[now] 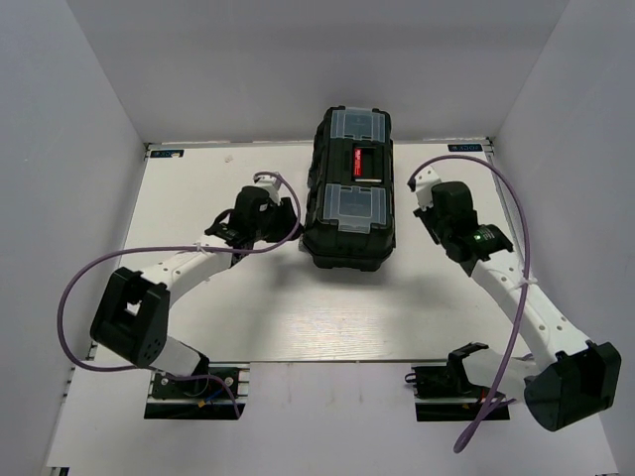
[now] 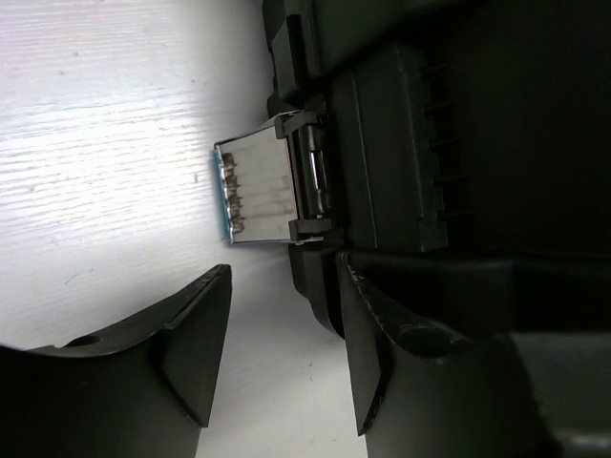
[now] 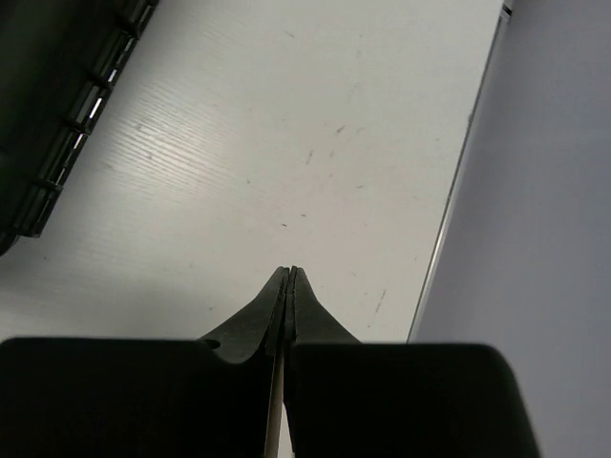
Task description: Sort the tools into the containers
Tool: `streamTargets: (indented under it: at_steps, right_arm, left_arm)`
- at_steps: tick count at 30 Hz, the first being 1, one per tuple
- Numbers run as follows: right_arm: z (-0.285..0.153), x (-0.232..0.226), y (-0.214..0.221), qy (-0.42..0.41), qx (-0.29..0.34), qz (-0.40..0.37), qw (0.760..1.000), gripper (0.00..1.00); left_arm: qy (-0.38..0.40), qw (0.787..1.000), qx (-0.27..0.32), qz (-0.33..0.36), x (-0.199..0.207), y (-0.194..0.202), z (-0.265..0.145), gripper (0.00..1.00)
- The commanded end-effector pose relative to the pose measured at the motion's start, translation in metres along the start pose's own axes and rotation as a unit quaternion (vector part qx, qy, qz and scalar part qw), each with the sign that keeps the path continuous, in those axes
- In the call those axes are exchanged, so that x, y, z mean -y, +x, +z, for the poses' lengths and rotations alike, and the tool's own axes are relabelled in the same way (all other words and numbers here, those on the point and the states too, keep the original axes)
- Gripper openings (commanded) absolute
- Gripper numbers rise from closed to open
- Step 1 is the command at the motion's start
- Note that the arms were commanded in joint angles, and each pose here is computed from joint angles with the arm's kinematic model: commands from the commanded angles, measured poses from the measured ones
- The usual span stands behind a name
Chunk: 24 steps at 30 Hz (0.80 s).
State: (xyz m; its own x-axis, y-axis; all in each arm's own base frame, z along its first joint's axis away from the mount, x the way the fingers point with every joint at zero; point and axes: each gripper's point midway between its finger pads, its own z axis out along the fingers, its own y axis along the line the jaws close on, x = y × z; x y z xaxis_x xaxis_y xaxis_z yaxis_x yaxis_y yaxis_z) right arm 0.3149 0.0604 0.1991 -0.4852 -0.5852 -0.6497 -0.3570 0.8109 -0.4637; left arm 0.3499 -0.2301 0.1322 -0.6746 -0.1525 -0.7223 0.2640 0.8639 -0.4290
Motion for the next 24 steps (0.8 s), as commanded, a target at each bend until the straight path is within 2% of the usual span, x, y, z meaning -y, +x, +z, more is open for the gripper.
streamTargets:
  at_steps: [1, 7, 11, 14, 17, 18, 19, 21, 23, 24]
  right_arm:
    - [-0.008, 0.027, -0.014, 0.052, 0.024, 0.034, 0.998, 0.00]
    - [-0.004, 0.034, -0.017, 0.047, 0.027, 0.062, 0.997, 0.00]
    - [-0.003, 0.035, -0.018, 0.041, 0.028, 0.076, 0.996, 0.00]
    - [-0.004, 0.039, -0.018, 0.039, 0.028, 0.081, 0.996, 0.00]
    - [-0.009, 0.036, -0.024, 0.015, 0.041, 0.082, 0.996, 0.19]
    - [-0.012, 0.034, -0.024, 0.006, 0.038, 0.082, 0.996, 0.38]
    - [-0.012, 0.033, -0.023, 0.001, 0.037, 0.083, 0.996, 0.46]
    - [-0.011, 0.024, -0.027, -0.029, 0.041, 0.084, 0.995, 0.67]
    - [-0.012, 0.013, -0.029, -0.063, 0.041, 0.092, 0.993, 0.75]
    - [-0.013, 0.012, -0.032, -0.069, 0.041, 0.097, 0.992, 0.84]
  left_arm:
    - [0.119, 0.993, -0.007, 0.025, 0.055, -0.010, -0.003, 0.60]
    - [0.173, 0.983, -0.030, 0.055, 0.080, -0.001, -0.005, 0.59]
    - [0.159, 0.985, -0.035, 0.057, 0.075, 0.000, -0.002, 0.59]
    - [0.114, 0.992, -0.022, 0.052, 0.059, -0.006, -0.009, 0.59]
    - [0.019, 0.999, 0.015, 0.036, 0.029, -0.025, -0.028, 0.69]
    - [-0.026, 0.999, 0.019, 0.032, 0.011, -0.027, -0.035, 0.71]
    - [-0.037, 0.998, 0.029, 0.032, 0.010, -0.034, -0.043, 0.80]
    - [-0.067, 0.996, 0.053, 0.032, 0.002, -0.046, -0.064, 0.86]
    - [-0.078, 0.994, 0.071, 0.038, 0.002, -0.057, -0.079, 0.93]
    - [-0.084, 0.993, 0.072, 0.051, -0.001, -0.057, -0.088, 0.96]
